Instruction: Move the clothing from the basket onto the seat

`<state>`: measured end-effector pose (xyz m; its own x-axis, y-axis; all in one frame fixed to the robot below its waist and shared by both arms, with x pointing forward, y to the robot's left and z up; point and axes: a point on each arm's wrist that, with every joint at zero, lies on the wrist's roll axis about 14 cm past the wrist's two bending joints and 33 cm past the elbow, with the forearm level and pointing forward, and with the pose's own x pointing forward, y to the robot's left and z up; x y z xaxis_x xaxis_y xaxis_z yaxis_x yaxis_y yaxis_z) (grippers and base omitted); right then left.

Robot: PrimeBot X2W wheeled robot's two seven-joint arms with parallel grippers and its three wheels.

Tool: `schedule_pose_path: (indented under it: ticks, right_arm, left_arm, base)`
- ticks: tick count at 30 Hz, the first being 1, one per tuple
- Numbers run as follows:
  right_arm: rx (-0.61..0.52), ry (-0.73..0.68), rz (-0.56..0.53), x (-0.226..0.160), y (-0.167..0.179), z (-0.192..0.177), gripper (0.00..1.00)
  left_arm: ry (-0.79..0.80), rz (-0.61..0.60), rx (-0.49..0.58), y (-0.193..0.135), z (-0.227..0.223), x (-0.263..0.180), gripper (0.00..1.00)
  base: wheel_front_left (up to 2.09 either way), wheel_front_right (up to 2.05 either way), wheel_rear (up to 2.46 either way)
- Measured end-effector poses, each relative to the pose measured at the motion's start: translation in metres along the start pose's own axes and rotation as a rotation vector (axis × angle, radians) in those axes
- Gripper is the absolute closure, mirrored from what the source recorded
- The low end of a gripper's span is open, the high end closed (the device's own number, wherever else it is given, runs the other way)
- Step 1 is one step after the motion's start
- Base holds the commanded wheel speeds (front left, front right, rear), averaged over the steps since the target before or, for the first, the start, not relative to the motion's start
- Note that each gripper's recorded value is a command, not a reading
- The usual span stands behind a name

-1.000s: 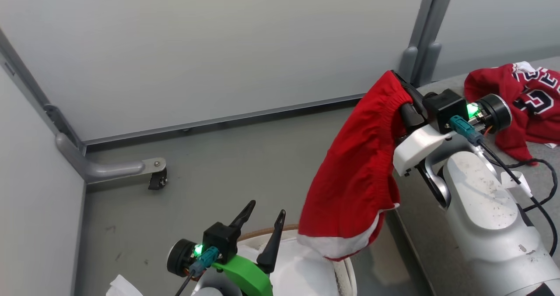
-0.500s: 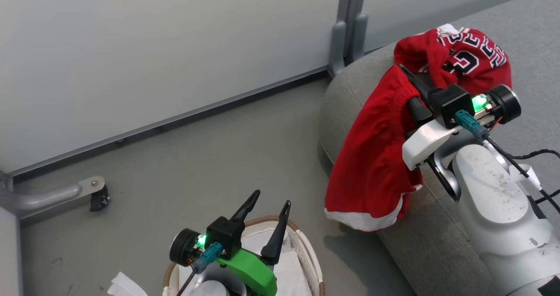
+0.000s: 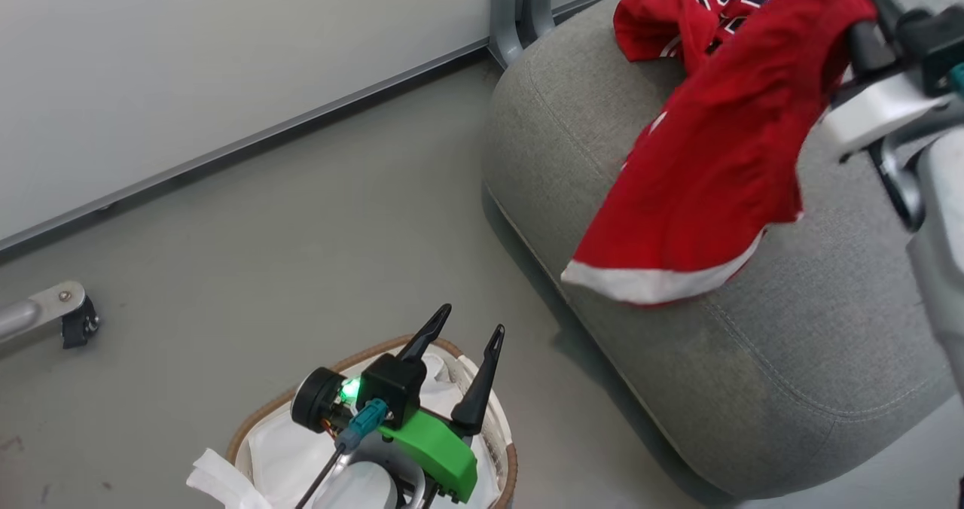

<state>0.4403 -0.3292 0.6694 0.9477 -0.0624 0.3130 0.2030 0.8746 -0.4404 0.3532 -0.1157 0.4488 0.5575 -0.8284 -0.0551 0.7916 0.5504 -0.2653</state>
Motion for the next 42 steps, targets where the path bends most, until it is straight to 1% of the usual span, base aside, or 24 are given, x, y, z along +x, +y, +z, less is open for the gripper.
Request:
schedule_pose_path:
  ticks: [4,8,10,13,16,20,25,28,34,35,36,37,38,39,42]
  right_arm:
    - [-0.099,-0.066,-0.049,0.029,-0.04,0.036,1.0]
    - [-0.167,-0.107,-0.099,0.056,-0.075,0.068,1.0]
    - [-0.183,-0.106,-0.124,0.067,-0.088,0.075,1.0]
    - [-0.229,-0.06,-0.13,0.083,-0.096,0.065,1.0]
    - [-0.235,0.006,-0.132,0.096,-0.098,0.04,1.0]
    - [-0.228,0.099,-0.126,0.11,-0.089,-0.01,1.0]
    - [-0.162,0.203,-0.092,0.118,-0.051,-0.082,1.0]
    - [-0.133,0.294,-0.072,0.112,-0.028,-0.13,1.0]
    - [-0.089,0.458,-0.017,0.091,0.018,-0.202,1.0]
    - [-0.082,0.473,-0.011,0.088,0.024,-0.209,0.81]
    - [-0.079,0.482,-0.006,0.086,0.027,-0.213,0.65]
    - [-0.077,0.496,0.002,0.084,0.032,-0.218,0.38]
    - [-0.075,0.501,0.01,0.082,0.037,-0.22,0.02]
    - [-0.073,0.505,0.017,0.08,0.04,-0.222,0.0]
    - [-0.063,0.523,0.037,0.069,0.049,-0.224,0.0]
  left_arm:
    - [-0.001,0.012,-0.005,0.008,-0.002,0.001,0.0]
    - [-0.018,0.029,0.0,0.019,0.002,0.003,0.0]
    - [-0.027,0.036,0.007,0.025,0.004,0.004,0.0]
    - [-0.034,0.052,0.007,0.036,0.005,0.006,0.0]
    - [-0.04,0.064,0.006,0.047,0.004,0.007,0.0]
    - [-0.025,0.086,0.009,0.065,-0.006,0.006,0.0]
    - [-0.011,0.108,-0.01,0.082,-0.018,0.007,0.0]
    - [0.007,0.126,-0.027,0.092,-0.029,0.004,0.0]
    - [0.052,0.163,-0.053,0.106,-0.051,-0.005,0.0]
    - [0.057,0.168,-0.057,0.107,-0.053,-0.006,0.0]
    - [0.061,0.172,-0.058,0.109,-0.055,-0.007,0.0]
    - [0.065,0.176,-0.059,0.11,-0.056,-0.008,0.0]
    - [0.068,0.178,-0.058,0.11,-0.057,-0.009,0.0]
    - [0.068,0.179,-0.057,0.11,-0.057,-0.009,0.0]
    - [0.064,0.177,-0.05,0.109,-0.053,-0.009,0.0]
  base:
    - [0.0,0.0,0.0]
    - [0.0,0.0,0.0]
    - [0.0,0.0,0.0]
    - [0.0,0.0,0.0]
    - [0.0,0.0,0.0]
    - [0.0,0.0,0.0]
    - [0.0,0.0,0.0]
    - [0.0,0.0,0.0]
    - [0.0,0.0,0.0]
    - [0.0,0.0,0.0]
    - [0.0,0.0,0.0]
    - [0.0,0.0,0.0]
    - [0.0,0.0,0.0]
    - [0.0,0.0,0.0]
    - [0.0,0.0,0.0]
